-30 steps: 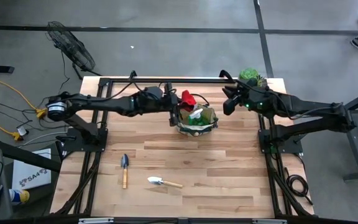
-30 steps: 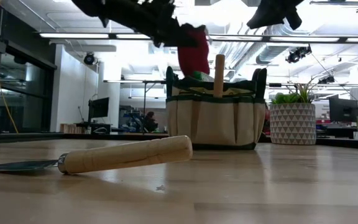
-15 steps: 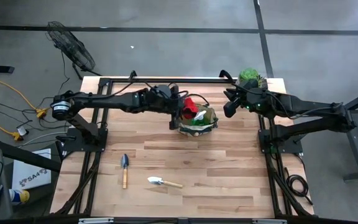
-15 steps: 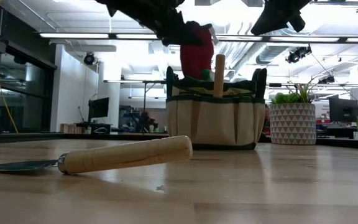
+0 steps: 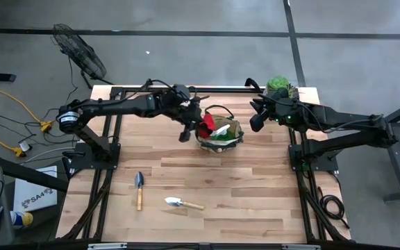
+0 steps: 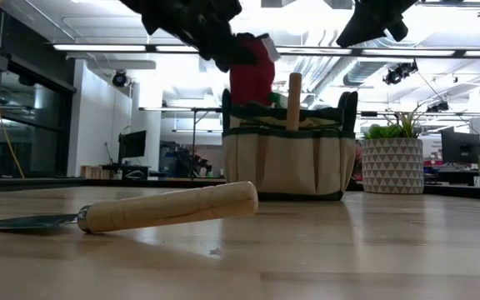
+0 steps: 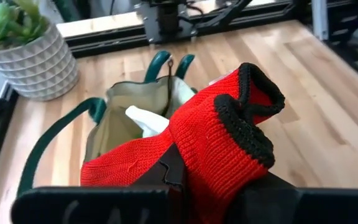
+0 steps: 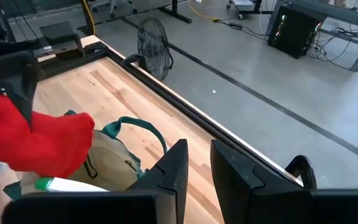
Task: Pick & Place Garden tools in Gardening bag
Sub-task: Put the red gloves into the gardening bag, then adjust the gardening bag
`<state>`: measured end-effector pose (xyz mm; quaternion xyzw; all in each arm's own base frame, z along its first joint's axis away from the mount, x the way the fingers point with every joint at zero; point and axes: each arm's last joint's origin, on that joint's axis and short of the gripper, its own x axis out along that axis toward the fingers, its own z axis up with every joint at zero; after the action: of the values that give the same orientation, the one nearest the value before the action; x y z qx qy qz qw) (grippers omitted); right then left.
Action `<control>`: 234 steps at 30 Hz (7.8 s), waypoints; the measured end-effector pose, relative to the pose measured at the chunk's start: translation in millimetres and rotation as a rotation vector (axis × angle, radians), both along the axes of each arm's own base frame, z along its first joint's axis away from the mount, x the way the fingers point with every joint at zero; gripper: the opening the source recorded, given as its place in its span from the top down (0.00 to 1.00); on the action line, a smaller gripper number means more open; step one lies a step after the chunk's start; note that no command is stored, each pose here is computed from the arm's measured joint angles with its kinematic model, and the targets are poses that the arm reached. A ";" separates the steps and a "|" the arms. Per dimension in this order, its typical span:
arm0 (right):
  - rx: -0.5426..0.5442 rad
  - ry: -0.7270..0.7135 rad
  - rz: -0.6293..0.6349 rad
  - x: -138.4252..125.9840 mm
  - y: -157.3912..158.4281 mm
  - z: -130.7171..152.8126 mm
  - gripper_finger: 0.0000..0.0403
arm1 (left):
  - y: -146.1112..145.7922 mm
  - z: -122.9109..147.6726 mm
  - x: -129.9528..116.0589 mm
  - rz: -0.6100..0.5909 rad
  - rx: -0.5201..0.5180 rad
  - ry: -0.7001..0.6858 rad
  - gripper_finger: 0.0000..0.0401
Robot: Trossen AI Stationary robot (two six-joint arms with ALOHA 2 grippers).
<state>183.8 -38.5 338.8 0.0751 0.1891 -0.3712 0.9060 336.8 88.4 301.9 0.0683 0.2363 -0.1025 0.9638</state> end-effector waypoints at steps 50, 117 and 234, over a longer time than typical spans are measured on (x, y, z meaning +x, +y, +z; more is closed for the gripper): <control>-0.015 0.092 0.019 -3.0 0.4 -5.4 0.85 | 11.5 24.1 23.2 0.261 -0.084 0.131 0.35; 0.313 -0.091 -0.044 -3.8 3.9 -10.6 0.85 | 134.8 -54.2 20.5 0.310 -0.741 0.257 0.40; 0.750 0.019 -0.359 45.1 -23.9 -74.6 0.86 | 132.0 -72.0 -15.2 0.283 -0.727 0.538 1.00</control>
<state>229.0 -62.4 264.2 0.4282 0.3033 -0.4292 0.7351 321.7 220.4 229.9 -0.3355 0.4333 -0.0601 0.8343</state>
